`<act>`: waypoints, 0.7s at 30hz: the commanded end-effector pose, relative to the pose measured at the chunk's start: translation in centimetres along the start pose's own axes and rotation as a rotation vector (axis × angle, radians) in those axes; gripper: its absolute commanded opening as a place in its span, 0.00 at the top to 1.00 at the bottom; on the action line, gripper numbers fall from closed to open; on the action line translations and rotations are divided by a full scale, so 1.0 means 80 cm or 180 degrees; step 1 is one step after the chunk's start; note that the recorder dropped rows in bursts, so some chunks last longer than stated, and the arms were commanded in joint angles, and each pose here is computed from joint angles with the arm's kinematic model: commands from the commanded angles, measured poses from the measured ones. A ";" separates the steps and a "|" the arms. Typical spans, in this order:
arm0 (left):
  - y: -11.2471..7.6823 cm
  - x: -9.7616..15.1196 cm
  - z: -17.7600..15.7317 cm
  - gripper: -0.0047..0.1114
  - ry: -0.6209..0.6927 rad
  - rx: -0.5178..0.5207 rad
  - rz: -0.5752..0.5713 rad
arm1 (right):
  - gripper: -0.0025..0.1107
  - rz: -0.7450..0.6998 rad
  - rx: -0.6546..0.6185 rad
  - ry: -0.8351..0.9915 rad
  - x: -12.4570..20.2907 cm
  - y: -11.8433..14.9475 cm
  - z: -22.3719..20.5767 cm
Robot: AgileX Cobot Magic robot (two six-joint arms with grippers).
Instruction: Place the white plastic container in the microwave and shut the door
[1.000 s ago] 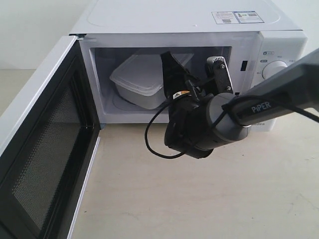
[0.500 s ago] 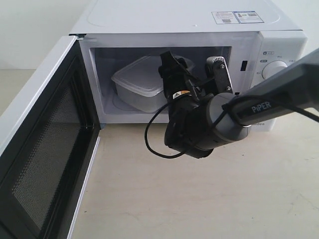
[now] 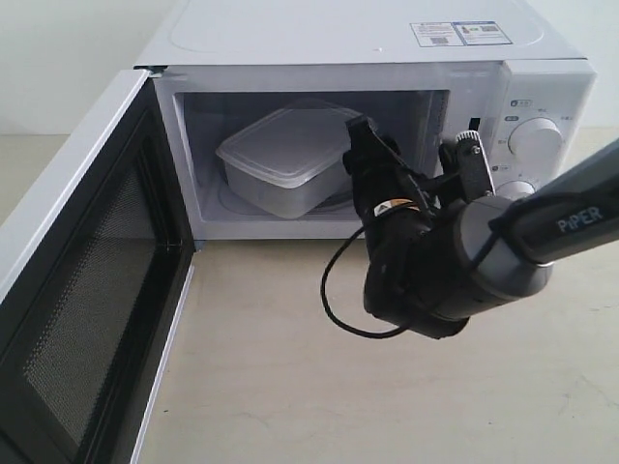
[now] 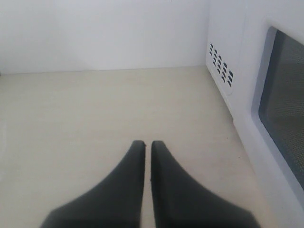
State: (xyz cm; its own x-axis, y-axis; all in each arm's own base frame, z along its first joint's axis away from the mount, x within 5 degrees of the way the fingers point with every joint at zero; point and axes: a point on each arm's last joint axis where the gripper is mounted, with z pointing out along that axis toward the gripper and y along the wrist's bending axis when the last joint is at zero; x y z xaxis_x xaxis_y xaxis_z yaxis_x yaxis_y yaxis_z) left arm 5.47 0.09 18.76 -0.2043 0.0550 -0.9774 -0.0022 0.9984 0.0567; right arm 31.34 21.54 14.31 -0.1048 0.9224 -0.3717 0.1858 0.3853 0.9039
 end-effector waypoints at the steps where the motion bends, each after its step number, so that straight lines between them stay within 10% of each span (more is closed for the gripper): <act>1: -0.001 0.001 0.000 0.92 -0.0016 0.0031 -0.0047 | 0.47 -0.0189 -0.0185 0.0127 -0.015 0.006 -0.020; 17: -0.001 0.001 0.000 0.92 -0.0016 0.0031 -0.0047 | 0.50 -0.2277 -0.1276 0.1466 -0.007 -0.013 -0.103; 21: -0.001 0.001 0.000 0.92 -0.0016 0.0031 -0.0047 | 0.94 -0.3159 -0.1639 0.1596 0.000 -0.018 -0.112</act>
State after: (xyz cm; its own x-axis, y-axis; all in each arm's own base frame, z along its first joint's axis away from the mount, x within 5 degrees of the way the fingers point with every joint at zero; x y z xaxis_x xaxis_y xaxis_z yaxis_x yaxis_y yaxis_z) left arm 5.47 0.09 18.76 -0.2043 0.0550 -0.9774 -0.0022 0.9984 0.0567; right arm 22.68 20.67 14.69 -0.4362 0.1988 -0.8776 -0.4970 0.7598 0.4192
